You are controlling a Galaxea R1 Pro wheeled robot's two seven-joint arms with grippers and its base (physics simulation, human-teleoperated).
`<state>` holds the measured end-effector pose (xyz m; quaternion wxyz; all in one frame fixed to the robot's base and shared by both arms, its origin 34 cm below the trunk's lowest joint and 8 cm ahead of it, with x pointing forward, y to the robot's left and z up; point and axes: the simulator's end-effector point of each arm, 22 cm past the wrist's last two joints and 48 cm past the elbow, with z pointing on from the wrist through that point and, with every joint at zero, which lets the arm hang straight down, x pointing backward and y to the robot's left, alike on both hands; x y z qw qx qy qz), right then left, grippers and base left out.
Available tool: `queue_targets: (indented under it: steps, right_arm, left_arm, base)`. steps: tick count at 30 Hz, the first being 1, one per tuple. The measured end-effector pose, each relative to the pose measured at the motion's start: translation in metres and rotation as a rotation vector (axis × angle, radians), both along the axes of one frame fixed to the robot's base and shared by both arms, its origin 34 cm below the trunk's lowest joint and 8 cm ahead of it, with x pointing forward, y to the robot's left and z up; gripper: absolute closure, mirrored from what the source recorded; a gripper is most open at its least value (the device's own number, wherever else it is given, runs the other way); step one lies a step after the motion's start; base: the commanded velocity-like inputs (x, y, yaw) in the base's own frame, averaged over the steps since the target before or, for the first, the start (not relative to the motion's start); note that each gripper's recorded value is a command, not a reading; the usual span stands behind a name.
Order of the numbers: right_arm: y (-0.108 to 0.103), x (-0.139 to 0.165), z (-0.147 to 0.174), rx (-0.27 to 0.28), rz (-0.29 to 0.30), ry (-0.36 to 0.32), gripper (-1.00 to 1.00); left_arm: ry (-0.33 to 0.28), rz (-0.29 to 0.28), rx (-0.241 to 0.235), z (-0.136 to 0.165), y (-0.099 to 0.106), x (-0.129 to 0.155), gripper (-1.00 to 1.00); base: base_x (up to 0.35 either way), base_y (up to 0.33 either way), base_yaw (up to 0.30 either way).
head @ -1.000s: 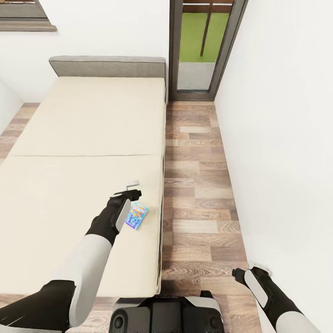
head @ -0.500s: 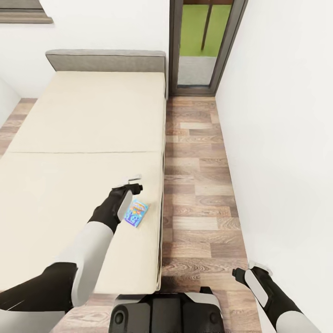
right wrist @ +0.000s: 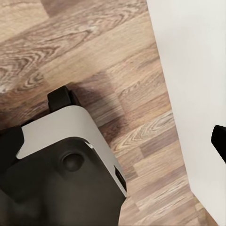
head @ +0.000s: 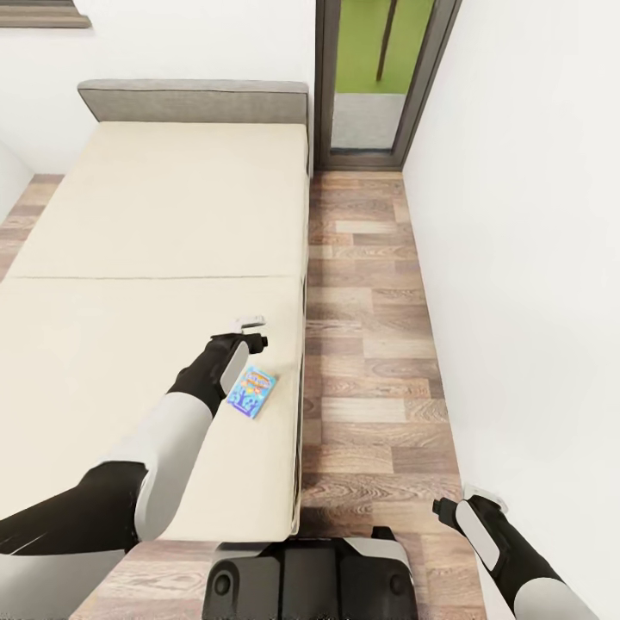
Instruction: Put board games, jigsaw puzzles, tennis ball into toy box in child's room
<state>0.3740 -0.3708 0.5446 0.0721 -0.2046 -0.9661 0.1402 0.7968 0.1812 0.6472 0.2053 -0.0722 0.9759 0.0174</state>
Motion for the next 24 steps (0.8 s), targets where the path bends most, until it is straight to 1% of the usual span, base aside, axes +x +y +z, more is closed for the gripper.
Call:
queue_targets:
  steps: [7,19,24]
  right_arm:
    - [0.0,-0.005,-0.003,-0.001,0.0,0.011,-1.0]
    - [-0.001,-0.016,-0.008,-0.003,-0.001,0.033,-1.0]
    - [-0.001,-0.02,-0.01,-0.003,-0.002,0.041,-1.0]
  left_arm:
    - [0.005,-0.002,0.001,-0.005,0.0,0.001,-1.0]
    - [0.037,-0.013,0.011,-0.019,0.001,-0.008,-1.0]
    - [0.047,-0.011,0.009,-0.025,0.0,-0.012,-1.0]
  base:
    - [0.0,0.0,0.0]
    - [0.0,0.0,0.0]
    - [0.0,0.0,0.0]
